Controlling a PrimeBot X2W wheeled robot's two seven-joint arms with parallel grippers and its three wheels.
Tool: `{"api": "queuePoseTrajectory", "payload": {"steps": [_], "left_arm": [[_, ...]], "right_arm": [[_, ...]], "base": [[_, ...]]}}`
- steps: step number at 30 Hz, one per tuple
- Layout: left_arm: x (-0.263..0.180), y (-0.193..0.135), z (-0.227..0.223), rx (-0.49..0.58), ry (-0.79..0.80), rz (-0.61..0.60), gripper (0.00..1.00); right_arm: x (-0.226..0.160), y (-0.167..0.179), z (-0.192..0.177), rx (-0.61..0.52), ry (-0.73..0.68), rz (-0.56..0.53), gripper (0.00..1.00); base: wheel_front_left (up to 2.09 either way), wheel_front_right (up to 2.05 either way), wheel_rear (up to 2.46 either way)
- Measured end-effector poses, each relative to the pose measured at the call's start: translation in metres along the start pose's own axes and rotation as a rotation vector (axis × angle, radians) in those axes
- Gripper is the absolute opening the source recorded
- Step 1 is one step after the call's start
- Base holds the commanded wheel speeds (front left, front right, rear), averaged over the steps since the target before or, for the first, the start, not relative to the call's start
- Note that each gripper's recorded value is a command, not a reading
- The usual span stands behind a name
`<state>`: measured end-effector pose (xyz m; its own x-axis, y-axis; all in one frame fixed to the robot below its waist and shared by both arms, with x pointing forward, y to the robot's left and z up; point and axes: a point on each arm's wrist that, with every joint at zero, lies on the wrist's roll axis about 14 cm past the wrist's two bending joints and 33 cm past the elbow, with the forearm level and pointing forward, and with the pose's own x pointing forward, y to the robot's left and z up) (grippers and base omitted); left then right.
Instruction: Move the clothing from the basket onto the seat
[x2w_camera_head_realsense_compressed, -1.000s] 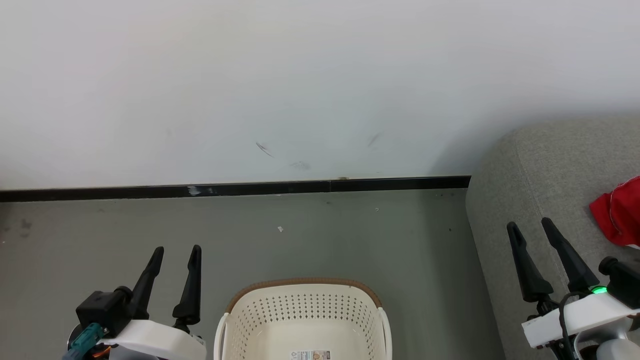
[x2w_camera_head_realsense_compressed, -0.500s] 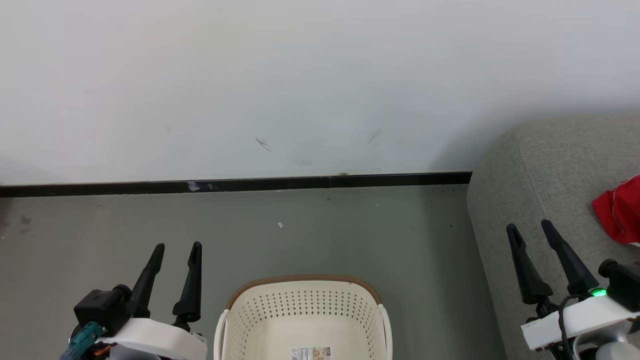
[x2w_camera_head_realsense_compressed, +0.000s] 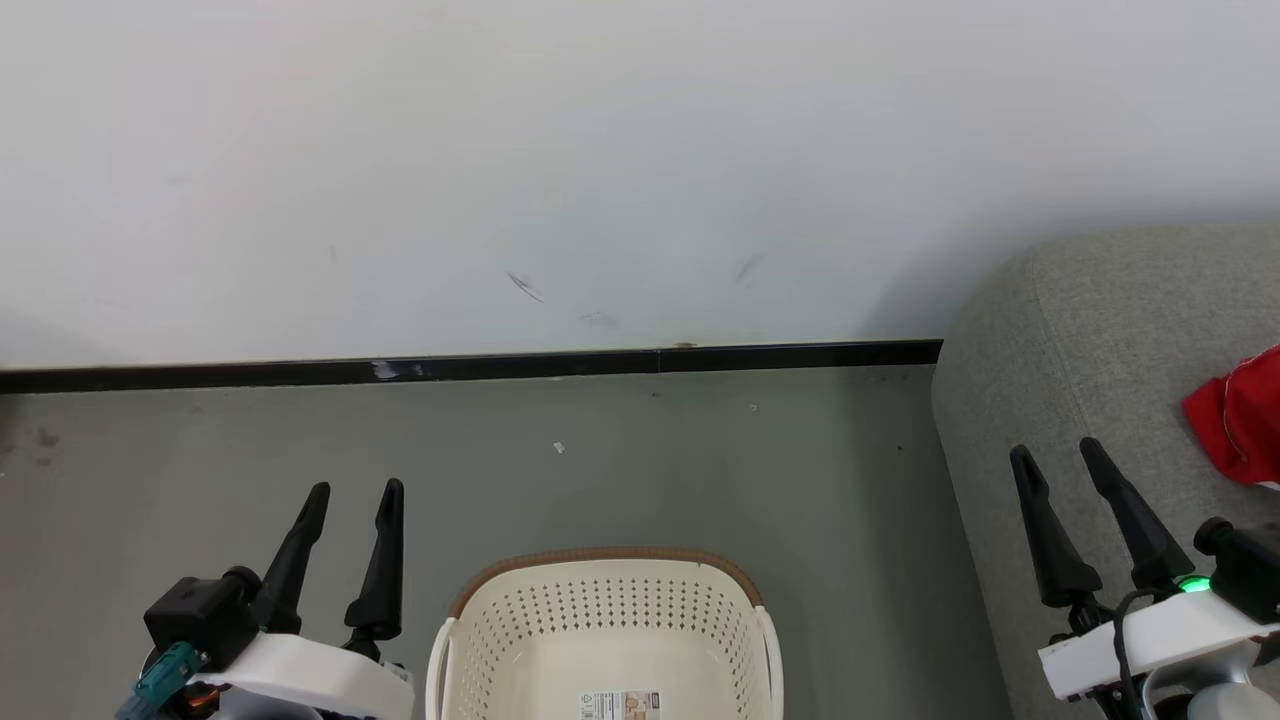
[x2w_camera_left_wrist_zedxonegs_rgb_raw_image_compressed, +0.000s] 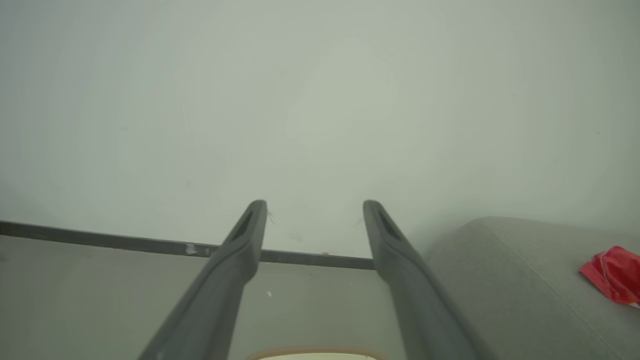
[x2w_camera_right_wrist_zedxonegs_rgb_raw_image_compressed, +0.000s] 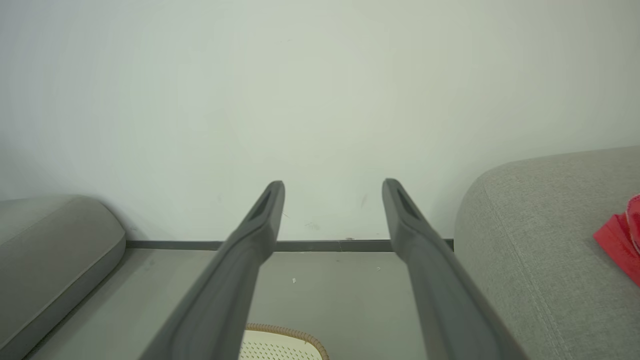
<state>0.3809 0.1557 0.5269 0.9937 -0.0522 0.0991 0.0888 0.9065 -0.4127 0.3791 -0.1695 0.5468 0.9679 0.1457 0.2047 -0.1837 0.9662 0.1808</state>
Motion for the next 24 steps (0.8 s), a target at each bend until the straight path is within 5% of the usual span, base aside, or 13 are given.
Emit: {"api": "queuePoseTrajectory", "payload": {"steps": [22, 23, 24], "left_arm": [[0.0017, 0.0005, 0.0023, 0.014, -0.013, -0.002, 1.00], [0.0018, 0.0001, 0.0025, 0.013, -0.014, -0.005, 0.00], [0.0014, 0.0002, 0.0002, 0.011, -0.007, -0.004, 0.00]], "right_arm": [[0.0005, -0.0015, 0.0051, -0.011, -0.015, -0.003, 1.00], [0.0005, -0.0015, 0.0052, -0.011, -0.016, -0.003, 0.00], [0.0000, -0.0014, 0.0030, -0.008, -0.009, -0.005, 0.00]], "base": [[0.00, 0.00, 0.00], [0.00, 0.00, 0.00], [0.00, 0.00, 0.00]]}}
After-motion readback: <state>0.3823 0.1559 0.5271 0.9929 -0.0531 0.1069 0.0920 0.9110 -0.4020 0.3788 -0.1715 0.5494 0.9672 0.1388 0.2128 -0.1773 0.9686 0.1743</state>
